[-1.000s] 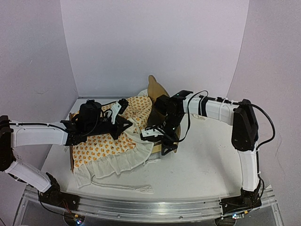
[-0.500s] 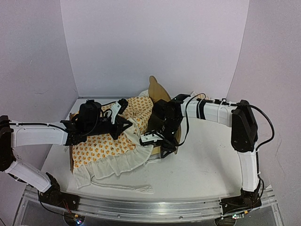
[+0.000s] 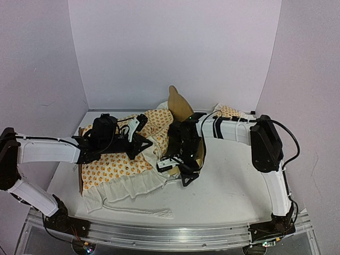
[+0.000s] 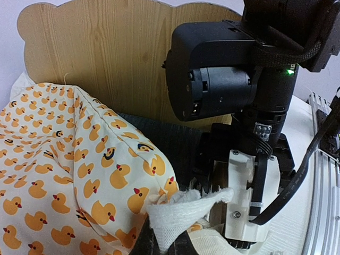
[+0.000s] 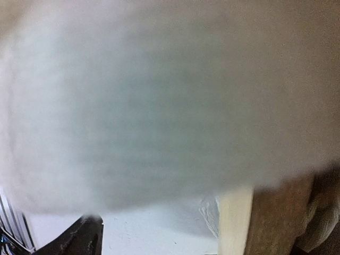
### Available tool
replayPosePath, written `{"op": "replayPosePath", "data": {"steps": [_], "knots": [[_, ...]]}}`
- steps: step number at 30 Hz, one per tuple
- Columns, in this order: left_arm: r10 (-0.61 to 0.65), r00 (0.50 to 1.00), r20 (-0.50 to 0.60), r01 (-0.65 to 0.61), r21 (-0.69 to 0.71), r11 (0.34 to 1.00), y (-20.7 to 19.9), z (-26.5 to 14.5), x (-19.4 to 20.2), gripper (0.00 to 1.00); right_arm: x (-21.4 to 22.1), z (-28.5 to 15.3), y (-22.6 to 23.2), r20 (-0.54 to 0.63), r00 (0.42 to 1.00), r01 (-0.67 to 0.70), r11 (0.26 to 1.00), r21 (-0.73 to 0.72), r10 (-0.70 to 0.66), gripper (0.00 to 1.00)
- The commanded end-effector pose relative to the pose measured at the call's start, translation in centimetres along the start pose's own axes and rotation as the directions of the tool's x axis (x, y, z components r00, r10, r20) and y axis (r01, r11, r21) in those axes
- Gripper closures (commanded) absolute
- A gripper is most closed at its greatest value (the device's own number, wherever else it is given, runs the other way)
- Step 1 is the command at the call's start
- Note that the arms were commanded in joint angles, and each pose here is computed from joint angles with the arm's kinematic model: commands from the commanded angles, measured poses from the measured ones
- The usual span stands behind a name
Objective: Set up the pet bed
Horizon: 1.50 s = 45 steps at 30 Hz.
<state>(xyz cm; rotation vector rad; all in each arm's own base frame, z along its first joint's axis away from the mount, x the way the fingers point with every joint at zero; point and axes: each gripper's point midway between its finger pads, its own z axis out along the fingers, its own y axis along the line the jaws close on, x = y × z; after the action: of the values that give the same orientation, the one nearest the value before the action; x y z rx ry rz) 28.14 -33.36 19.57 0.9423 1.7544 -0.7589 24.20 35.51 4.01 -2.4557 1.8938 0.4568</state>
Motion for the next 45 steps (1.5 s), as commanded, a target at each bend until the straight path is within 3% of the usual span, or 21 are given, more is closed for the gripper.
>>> {"op": "replayPosePath", "data": {"steps": [1,5,9,14,19,23,26,28,30,32,37,40,42,45], "knots": [[0.009,0.996,0.091,-0.017,0.083,0.996,-1.1,0.1,-3.7,1.0,-0.6,-2.2,0.3,0.009,0.996,-0.094,0.995,0.031,0.093,0.1],[0.001,0.995,0.104,-0.016,0.142,0.99,-2.1,0.1,-4.4,1.0,-1.8,-7.3,0.5,0.072,0.974,-0.225,0.963,0.145,0.217,0.02],[0.003,0.992,0.124,-0.023,0.162,0.987,-2.5,-0.3,-5.3,1.0,-1.5,-12.4,2.0,0.149,0.937,-0.343,0.91,0.231,0.315,0.02],[-0.003,0.992,0.129,-0.024,0.208,0.978,-3.2,-0.1,-5.8,1.0,0.1,-13.9,4.7,0.192,0.877,-0.477,0.849,0.226,0.441,0.02],[-0.016,0.991,0.135,-0.013,0.207,0.978,-3.0,0.3,-6.6,1.0,2.0,-13.4,5.9,0.299,0.706,-0.705,0.678,0.211,0.642,0.02],[-0.048,0.99,0.131,0.023,0.185,0.982,-2.4,0.8,-6.7,1.0,2.9,-10.7,6.0,0.448,0.501,-0.856,0.501,0.129,0.741,0.02],[-0.063,0.987,0.148,0.036,0.178,0.983,-2.2,0.9,-7.5,1.0,3.2,-8.2,5.1,0.547,0.434,-0.886,0.449,0.115,0.716,0.02],[-0.064,0.985,0.161,0.036,0.17,0.985,-2.1,0.8,-7.9,1.0,3.3,-7.1,3.8,0.607,0.437,-0.886,0.434,0.163,0.664,0.02],[-0.064,0.984,0.168,0.036,0.168,0.985,-2.0,0.8,-8.2,1.0,4.0,-5.9,1.7,0.665,0.417,-0.903,0.362,0.229,0.619,0.03],[-0.066,0.984,0.167,0.037,0.17,0.985,-2.0,0.9,-8.2,1.0,4.1,-5.3,-0.4,0.726,0.385,-0.92,0.297,0.254,0.57,0.13],[-0.071,0.983,0.168,0.042,0.168,0.985,-2.0,1.0,-8.0,1.0,3.1,-4.1,-3.2,0.814,0.438,-0.899,0.205,0.387,0.383,0.32],[-0.07,0.983,0.171,0.041,0.169,0.985,-2.0,0.9,-8.0,1.0,3.5,-3.7,-4.0,0.864,0.403,-0.915,0.148,0.375,0.302,0.38],[-0.066,0.982,0.176,0.035,0.174,0.984,-2.1,0.8,-8.2,1.0,3.4,-3.6,-4.3,0.881,0.383,-0.923,0.14,0.357,0.279,0.47],[-0.065,0.982,0.177,0.033,0.179,0.983,-2.2,0.8,-8.2,1.0,3.5,-2.9,-4.9,0.889,0.376,-0.927,0.115,0.358,0.26,0.47]]}}
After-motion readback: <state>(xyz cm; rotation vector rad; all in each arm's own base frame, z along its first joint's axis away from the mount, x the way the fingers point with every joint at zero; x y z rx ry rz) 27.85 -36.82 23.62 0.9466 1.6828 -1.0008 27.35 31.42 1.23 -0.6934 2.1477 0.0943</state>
